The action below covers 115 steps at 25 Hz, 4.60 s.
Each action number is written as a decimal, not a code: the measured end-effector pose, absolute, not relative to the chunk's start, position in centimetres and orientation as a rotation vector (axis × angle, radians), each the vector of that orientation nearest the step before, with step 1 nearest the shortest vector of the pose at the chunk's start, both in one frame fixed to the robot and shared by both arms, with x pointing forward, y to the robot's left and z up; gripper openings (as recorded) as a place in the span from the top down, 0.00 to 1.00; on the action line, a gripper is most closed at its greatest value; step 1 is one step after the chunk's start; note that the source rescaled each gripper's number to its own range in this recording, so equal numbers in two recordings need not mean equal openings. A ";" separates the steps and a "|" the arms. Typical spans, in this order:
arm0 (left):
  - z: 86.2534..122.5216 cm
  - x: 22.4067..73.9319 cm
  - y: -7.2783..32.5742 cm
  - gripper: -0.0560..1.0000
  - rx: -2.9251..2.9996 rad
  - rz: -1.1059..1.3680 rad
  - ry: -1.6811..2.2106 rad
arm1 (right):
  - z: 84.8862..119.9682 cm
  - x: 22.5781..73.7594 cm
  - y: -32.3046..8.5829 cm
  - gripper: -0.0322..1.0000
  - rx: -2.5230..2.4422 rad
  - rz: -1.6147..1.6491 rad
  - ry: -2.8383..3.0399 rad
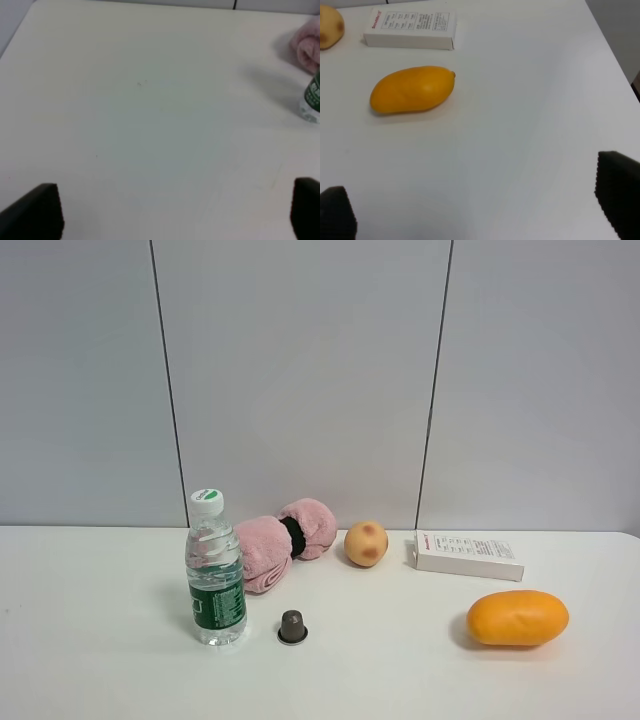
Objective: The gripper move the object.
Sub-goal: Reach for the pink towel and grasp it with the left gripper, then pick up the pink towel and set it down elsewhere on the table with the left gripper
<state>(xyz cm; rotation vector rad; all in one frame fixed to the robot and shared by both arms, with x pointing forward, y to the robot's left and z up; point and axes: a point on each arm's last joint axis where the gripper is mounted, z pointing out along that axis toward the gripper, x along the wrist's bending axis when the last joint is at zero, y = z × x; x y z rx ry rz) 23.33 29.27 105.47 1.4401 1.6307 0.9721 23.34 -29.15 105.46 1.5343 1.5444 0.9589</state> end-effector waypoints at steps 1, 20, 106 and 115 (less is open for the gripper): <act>105.5 23.3 29.3 0.11 1.441 0.973 1.630 | 105.5 23.3 -29.2 0.00 1.534 0.959 1.544; 116.1 31.8 29.9 0.11 1.598 0.854 1.589 | 105.5 23.3 -29.2 0.00 1.534 0.959 1.544; 88.4 72.3 6.6 0.54 2.558 0.518 0.941 | 105.5 23.3 -29.2 0.00 1.534 0.959 1.544; 90.2 71.9 6.9 0.95 2.584 0.509 0.943 | 105.5 23.3 -29.2 0.00 1.534 0.959 1.544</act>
